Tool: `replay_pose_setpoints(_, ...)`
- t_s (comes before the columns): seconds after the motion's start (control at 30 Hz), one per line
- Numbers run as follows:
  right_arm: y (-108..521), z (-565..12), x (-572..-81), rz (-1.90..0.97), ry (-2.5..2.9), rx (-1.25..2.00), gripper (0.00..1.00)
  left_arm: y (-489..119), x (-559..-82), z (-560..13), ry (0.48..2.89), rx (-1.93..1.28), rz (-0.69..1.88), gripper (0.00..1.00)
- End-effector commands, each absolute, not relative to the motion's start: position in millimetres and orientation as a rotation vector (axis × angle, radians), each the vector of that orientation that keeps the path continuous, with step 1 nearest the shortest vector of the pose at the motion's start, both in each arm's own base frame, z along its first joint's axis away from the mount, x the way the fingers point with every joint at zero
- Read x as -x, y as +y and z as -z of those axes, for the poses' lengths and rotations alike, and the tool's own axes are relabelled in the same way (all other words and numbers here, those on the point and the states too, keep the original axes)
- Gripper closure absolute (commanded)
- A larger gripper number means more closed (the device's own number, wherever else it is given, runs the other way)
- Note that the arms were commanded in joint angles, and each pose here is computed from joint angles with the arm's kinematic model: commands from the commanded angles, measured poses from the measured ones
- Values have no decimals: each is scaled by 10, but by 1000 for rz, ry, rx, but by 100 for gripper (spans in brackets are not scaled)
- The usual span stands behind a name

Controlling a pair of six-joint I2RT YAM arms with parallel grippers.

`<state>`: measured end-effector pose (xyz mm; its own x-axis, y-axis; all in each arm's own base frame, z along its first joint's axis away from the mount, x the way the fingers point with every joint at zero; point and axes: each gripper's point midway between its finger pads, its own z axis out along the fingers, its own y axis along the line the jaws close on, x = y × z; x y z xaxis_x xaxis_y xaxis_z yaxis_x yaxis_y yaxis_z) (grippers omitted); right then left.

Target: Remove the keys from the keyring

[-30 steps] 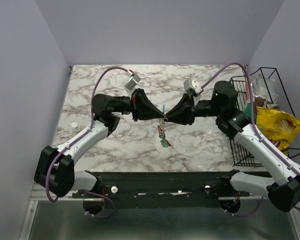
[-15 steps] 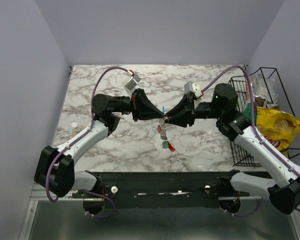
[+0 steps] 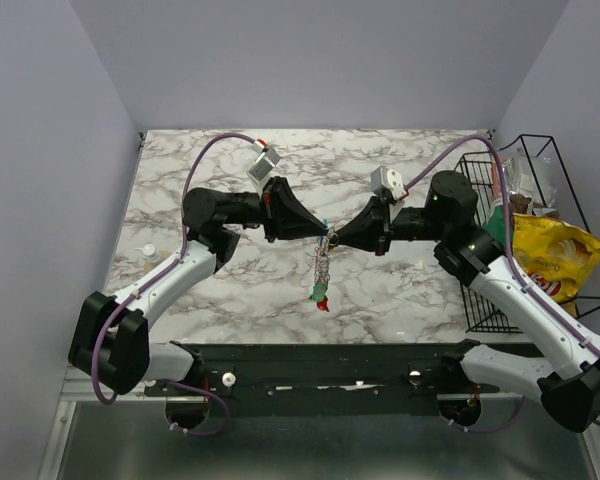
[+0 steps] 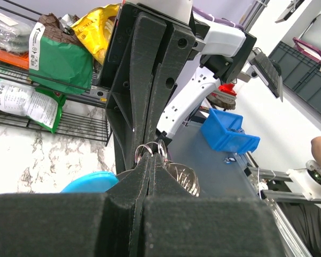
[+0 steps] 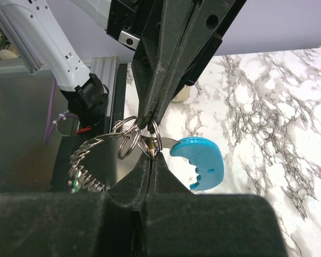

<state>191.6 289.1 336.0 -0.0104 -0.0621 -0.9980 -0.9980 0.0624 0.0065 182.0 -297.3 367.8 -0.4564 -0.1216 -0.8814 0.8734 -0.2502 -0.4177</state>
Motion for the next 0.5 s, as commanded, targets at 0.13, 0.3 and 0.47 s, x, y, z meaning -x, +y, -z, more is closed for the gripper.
replay_pose_setpoints(0.13, 2897, -3362, -2033, -1101, 1318, 1155, 99, -2954, -1819, -3772, 1213, -973, 1761, 100)
replay_pose_setpoints(0.3, 2945, -3365, -1986, -1145, 1317, 1179, 99, -2963, -1830, -3773, 1210, -971, 1757, 100)
replay_pose_setpoints(0.47, 3002, -3410, -1884, -1191, 1291, 1223, 99, -2971, -1838, -3740, 1210, -977, 1749, 100)
